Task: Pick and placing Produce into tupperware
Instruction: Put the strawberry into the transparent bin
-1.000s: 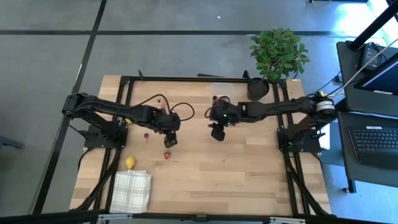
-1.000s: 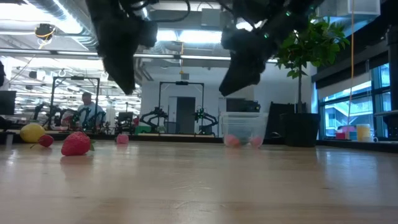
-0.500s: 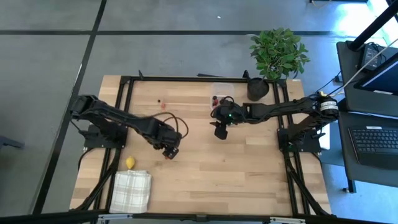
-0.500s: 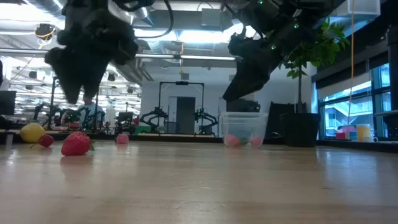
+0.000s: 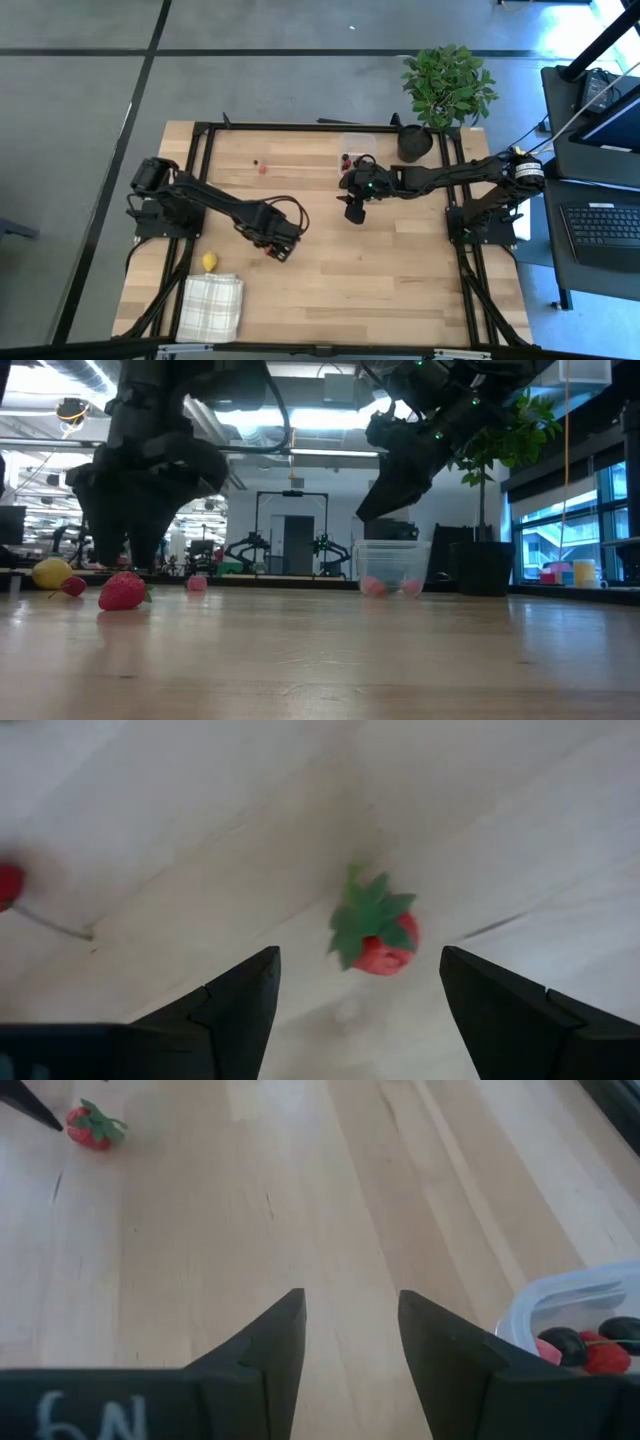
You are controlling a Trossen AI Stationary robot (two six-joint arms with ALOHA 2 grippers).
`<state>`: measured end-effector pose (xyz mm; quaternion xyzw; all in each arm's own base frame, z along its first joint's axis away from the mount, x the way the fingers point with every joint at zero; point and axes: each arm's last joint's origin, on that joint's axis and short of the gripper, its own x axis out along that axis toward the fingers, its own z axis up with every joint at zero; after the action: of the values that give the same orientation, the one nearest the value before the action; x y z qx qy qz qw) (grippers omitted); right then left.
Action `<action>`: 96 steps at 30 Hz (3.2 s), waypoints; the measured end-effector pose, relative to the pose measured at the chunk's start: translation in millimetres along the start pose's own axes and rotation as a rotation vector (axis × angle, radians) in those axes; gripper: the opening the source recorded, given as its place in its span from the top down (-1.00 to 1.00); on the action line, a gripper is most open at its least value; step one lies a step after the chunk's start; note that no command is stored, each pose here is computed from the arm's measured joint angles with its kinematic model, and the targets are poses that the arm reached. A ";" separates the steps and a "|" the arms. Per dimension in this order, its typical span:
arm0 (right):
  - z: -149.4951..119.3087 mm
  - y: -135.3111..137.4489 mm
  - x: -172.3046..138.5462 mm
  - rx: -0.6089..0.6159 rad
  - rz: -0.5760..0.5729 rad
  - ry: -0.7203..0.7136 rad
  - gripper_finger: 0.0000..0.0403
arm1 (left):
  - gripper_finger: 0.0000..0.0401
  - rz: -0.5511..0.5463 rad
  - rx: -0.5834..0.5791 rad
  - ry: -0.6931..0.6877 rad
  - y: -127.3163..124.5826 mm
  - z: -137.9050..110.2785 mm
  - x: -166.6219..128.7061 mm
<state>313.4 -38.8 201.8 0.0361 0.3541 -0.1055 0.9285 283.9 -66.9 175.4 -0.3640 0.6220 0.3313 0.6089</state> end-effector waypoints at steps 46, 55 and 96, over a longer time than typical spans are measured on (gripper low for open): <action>-1.9 -0.1 0.3 -0.024 -0.001 0.019 0.19 | 0.21 0.028 -0.010 0.063 -9.1 9.3 29.8; -3.0 -0.1 0.2 -0.020 -0.002 0.031 0.19 | 0.37 0.037 0.064 0.035 -7.6 12.9 29.2; 21.3 -4.2 -56.3 0.153 0.017 -0.147 0.19 | 0.99 -0.064 0.579 -0.863 47.2 64.3 -116.0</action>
<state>285.4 -36.3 255.1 0.1018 0.2756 -0.1267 0.9474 275.9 18.2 287.3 -0.0298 0.3690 0.2470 0.8955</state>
